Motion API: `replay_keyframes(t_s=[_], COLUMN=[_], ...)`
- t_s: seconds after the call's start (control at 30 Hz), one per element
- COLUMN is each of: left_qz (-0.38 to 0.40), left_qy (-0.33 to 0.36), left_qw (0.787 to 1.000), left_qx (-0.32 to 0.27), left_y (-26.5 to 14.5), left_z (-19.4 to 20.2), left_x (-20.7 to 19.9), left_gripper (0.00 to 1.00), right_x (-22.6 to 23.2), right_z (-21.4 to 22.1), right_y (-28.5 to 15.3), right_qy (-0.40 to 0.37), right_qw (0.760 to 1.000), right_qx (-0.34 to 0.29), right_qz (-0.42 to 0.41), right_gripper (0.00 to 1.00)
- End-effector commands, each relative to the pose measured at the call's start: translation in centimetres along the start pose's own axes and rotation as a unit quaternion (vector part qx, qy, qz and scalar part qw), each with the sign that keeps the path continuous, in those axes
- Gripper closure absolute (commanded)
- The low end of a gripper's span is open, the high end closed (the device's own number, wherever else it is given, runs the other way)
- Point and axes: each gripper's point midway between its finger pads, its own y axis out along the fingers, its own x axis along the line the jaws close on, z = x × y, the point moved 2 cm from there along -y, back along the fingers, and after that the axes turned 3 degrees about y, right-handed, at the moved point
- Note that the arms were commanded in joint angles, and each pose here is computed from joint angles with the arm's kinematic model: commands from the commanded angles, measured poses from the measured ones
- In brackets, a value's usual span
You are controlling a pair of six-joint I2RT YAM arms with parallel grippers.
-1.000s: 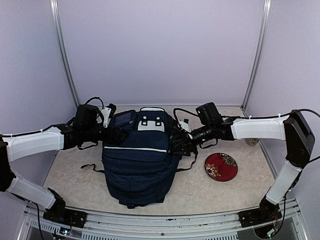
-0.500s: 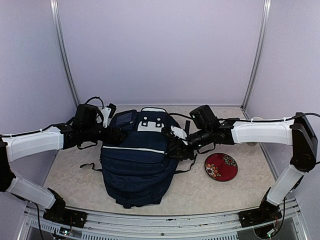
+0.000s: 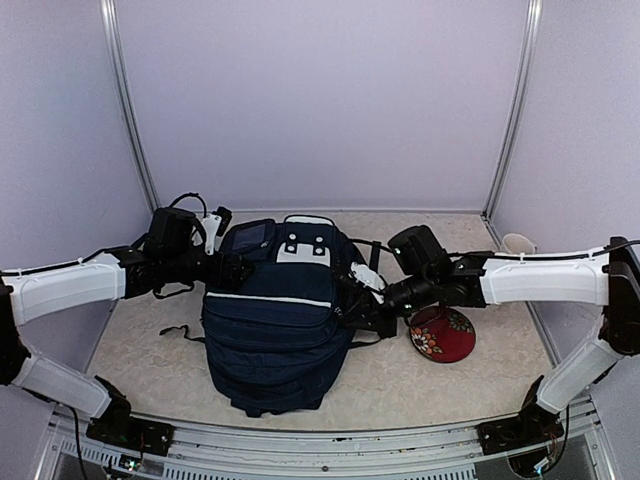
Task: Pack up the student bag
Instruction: Adjust the student bag at the center of the board.
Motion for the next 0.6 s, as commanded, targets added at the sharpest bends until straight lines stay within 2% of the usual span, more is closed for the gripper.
replay_keyframes(t_s=[0.0, 0.07, 0.13, 0.2, 0.3, 0.43, 0.57], left_qz=[0.014, 0.060, 0.106, 0.138, 0.121, 0.050, 0.063], left_qy=[0.015, 0.042, 0.048, 0.041, 0.025, -0.021, -0.067], left_qw=[1.000, 0.996, 0.987, 0.983, 0.990, 0.998, 0.996], left_qx=[0.003, -0.060, -0.107, -0.117, -0.070, 0.022, -0.007], left_y=[-1.5, -3.4, -4.9, -4.9, -1.9, 3.7, 4.6], left_z=[-0.7, -3.6, -6.2, -8.0, -8.7, -6.3, -5.4], left_x=[-0.2, -2.0, -3.6, -4.6, -3.9, 0.3, 0.8], left_gripper=[0.01, 0.01, 0.01, 0.01, 0.01, 0.01, 0.01], right_x=[1.9, 1.2, 0.3, -0.7, -3.4, -8.7, -12.1], right_z=[0.0, 0.1, 0.7, 0.9, 1.1, 0.9, -2.6], right_y=[-1.1, -1.1, -0.7, -0.5, -0.5, -2.0, -4.9], right_qy=[0.052, 0.062, 0.076, 0.079, 0.080, 0.127, 0.109], right_qw=[0.998, 0.996, 0.995, 0.993, 0.987, 0.969, 0.954], right_qx=[-0.033, -0.059, -0.059, -0.057, -0.053, -0.014, -0.022], right_qz=[-0.012, 0.014, 0.041, 0.067, 0.126, 0.210, 0.279], right_gripper=[1.00, 1.00, 1.00, 1.00, 1.00, 1.00, 1.00])
